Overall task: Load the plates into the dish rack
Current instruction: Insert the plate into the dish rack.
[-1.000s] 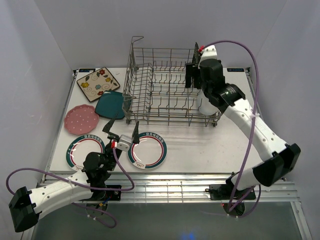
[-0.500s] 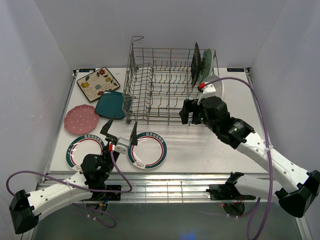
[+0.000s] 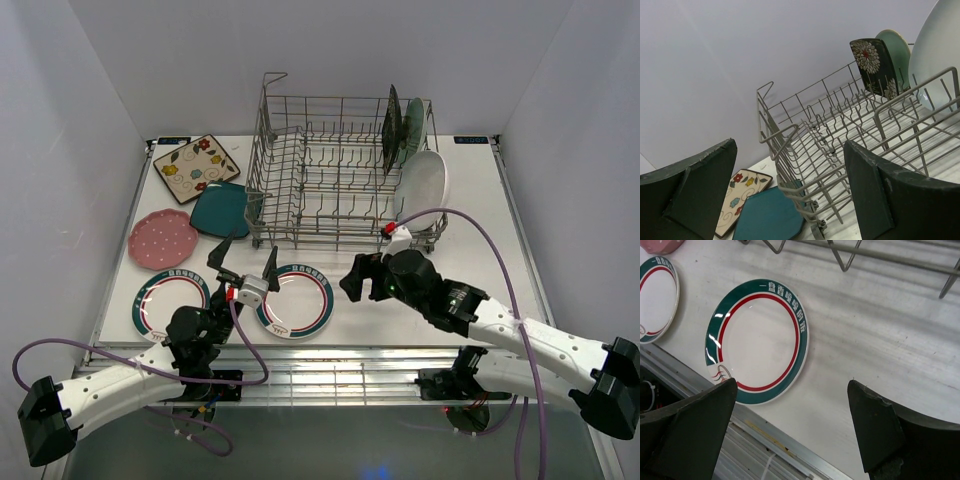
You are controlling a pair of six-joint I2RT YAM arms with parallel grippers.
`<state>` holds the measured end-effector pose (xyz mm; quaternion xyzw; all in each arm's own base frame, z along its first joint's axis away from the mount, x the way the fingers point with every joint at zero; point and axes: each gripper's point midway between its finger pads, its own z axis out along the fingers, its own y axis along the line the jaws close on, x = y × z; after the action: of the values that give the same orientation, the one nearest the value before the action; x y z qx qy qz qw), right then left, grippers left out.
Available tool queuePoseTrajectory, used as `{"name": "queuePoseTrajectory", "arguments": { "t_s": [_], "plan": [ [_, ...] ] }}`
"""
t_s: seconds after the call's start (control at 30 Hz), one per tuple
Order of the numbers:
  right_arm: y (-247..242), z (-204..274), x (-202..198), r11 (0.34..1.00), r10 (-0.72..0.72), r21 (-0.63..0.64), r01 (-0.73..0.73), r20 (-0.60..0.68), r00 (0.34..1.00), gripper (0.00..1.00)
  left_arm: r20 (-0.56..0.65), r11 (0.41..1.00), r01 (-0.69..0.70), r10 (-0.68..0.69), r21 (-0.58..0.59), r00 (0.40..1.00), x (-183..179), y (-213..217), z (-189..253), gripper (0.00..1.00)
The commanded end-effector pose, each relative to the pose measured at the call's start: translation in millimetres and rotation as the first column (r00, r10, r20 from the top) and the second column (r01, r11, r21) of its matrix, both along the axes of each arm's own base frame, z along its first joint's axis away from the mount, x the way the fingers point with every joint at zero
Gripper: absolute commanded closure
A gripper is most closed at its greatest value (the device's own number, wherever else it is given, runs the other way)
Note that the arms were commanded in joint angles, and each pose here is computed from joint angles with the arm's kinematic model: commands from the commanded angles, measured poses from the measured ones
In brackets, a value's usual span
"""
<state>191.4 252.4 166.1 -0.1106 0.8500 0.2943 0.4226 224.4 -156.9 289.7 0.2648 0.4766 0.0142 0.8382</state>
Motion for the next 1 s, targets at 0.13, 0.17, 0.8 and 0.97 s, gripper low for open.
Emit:
{"name": "queuePoseTrajectory", "arguments": {
  "t_s": [0.13,0.17,0.8,0.97],
  "plan": [
    [25,-15,-8,0.963,-0.042,0.262,0.063,-0.084,0.996,0.04,0.006,1.000,-0.010,0.010,0.003,1.000,1,2,3,0.02],
    [26,-20,-9,0.961,-0.047,0.267,0.071,-0.096,0.994,0.04,0.006,1.000,-0.008,0.008,0.003,1.000,0,2,3,0.02],
    [73,-87,-10,0.955,0.005,0.288,0.074,-0.264,0.964,0.21,0.009,1.000,-0.014,0.014,-0.001,1.000,0,3,4,0.02],
    [81,-93,-10,0.946,0.028,0.319,0.065,-0.279,0.960,0.25,0.006,1.000,-0.017,0.017,0.001,1.000,1,3,4,0.02]
  ]
}}
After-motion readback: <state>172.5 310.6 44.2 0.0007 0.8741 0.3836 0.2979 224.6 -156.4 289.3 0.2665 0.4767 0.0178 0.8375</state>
